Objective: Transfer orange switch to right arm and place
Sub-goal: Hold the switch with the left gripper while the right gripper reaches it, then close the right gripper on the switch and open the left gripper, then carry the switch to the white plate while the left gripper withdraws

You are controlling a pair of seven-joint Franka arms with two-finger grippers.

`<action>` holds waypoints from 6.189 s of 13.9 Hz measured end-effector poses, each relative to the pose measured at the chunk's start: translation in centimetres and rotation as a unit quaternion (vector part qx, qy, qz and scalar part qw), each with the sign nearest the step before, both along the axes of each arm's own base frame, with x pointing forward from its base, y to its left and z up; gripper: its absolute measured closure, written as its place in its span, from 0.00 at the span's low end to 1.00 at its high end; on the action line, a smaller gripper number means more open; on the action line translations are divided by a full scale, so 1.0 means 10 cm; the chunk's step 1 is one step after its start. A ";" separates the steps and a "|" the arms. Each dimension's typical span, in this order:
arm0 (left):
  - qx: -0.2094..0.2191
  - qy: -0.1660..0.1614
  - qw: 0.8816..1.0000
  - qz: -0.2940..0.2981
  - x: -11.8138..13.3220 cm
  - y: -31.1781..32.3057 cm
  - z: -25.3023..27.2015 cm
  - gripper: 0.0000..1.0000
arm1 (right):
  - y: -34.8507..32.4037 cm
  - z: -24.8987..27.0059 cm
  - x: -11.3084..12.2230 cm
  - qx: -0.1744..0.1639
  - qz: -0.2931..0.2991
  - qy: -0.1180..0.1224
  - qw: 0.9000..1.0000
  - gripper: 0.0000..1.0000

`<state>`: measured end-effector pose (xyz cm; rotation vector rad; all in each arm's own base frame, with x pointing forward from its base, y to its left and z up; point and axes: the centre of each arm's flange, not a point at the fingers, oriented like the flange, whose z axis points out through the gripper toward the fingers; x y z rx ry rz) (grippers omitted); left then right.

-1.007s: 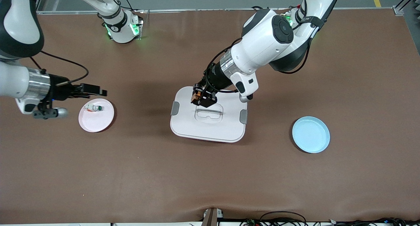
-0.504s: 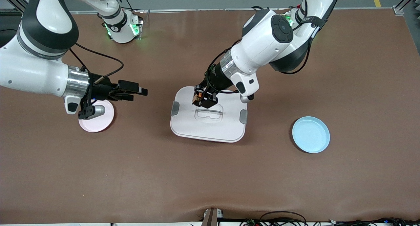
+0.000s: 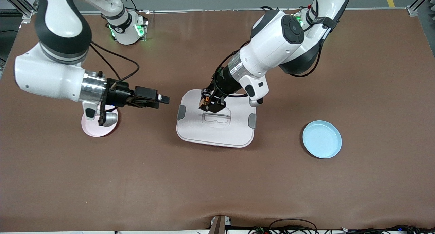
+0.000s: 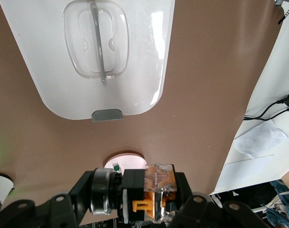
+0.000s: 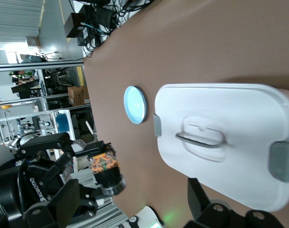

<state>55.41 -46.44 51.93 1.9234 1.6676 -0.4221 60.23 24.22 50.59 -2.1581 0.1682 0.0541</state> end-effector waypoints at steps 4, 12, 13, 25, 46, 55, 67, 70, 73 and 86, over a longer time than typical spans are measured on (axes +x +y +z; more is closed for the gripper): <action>0.000 0.000 1.000 0.000 0.00 0.00 0.00 0.27 | 0.41 -0.10 -0.04 -0.003 0.000 -0.031 1.000 0.00; -0.002 -0.002 1.000 0.003 0.02 0.00 -0.02 0.27 | 0.57 -0.11 -0.05 0.008 0.000 -0.044 0.999 0.00; -0.002 -0.002 1.000 0.003 0.02 0.00 -0.02 0.27 | 0.58 -0.10 -0.05 0.013 -0.005 -0.044 0.999 0.00; -0.002 -0.003 1.000 0.003 0.02 0.00 -0.02 0.27 | 0.89 -0.32 -0.10 0.014 0.017 -0.070 0.997 0.00; -0.003 -0.004 1.000 0.006 0.04 0.01 -0.03 0.27 | 0.92 -0.28 -0.09 0.023 0.033 -0.101 0.994 0.28; -0.002 -0.003 1.000 0.006 0.04 0.01 -0.04 0.27 | 0.94 -0.27 -0.08 0.025 0.039 -0.111 0.993 0.59; 0.004 -0.010 1.000 0.005 0.05 0.03 -0.03 0.11 | 0.97 -0.32 -0.06 0.031 0.039 -0.110 0.993 0.59; 0.005 -0.013 1.000 0.004 0.06 0.03 -0.03 0.00 | 0.97 -0.35 -0.06 0.030 0.039 -0.108 0.993 0.59; 0.005 -0.014 1.000 0.007 0.08 0.06 -0.02 0.00 | 0.95 -0.36 -0.04 0.026 0.063 -0.148 0.987 0.59; 0.064 -0.026 0.998 -0.004 0.52 0.87 -0.25 0.00 | 0.04 -0.92 0.13 -0.188 0.332 -0.222 0.897 0.59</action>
